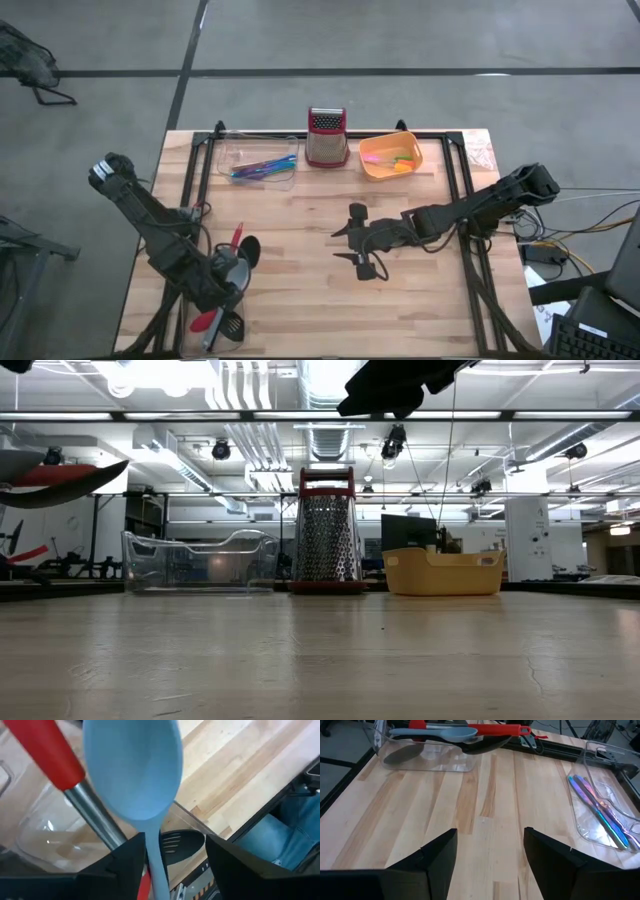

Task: Pick & Place Kitchen Items
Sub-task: Return To Home Position

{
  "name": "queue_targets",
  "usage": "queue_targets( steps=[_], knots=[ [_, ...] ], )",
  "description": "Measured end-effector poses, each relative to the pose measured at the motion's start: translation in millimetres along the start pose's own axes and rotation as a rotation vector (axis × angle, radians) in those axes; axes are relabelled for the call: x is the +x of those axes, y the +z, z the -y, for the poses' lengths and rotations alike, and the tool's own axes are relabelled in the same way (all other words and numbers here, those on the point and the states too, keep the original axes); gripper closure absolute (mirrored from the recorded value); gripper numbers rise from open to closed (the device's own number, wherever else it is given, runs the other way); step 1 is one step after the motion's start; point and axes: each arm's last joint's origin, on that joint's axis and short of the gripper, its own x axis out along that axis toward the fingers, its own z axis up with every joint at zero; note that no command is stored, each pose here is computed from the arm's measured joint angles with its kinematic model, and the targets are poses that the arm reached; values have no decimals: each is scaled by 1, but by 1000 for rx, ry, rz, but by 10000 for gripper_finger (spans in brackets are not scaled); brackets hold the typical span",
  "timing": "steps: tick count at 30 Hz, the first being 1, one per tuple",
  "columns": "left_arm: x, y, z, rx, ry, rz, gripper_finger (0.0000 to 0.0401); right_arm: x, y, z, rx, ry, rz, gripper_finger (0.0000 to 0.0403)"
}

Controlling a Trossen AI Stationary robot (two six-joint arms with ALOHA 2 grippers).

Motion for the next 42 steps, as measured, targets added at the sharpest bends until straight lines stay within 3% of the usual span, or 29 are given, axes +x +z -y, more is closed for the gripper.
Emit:
queue_targets(
  steps=[5, 11, 17, 21, 25, 29, 36, 42],
  knots=[
    [-5, 1, 3, 85, -24, 24, 185, -1, 0, 0, -1, -1, 1, 180],
    [-22, 1, 7, 129, -91, 20, 188, -1, 0, 0, -3, -1, -3, 213],
    [-42, 9, 12, 203, -173, 210, 194, -2, 1, 1, -8, 0, -1, 268],
    [-46, 18, 16, 304, -195, 308, 232, -3, 2, 1, -13, 9, -15, 326],
    [-47, 30, 26, 421, -242, 407, 308, -4, 4, 5, -26, 60, -16, 385],
    [-40, 47, 39, 601, -284, 521, 387, 0, 5, 16, 28, 175, 36, 391],
    [-35, 83, 55, 919, -393, 802, 396, -6, 2, 31, 45, 159, 126, 394],
    [-19, 130, 39, 1007, -516, 973, 391, -18, -12, 37, 34, 94, 238, 394]
  ],
)
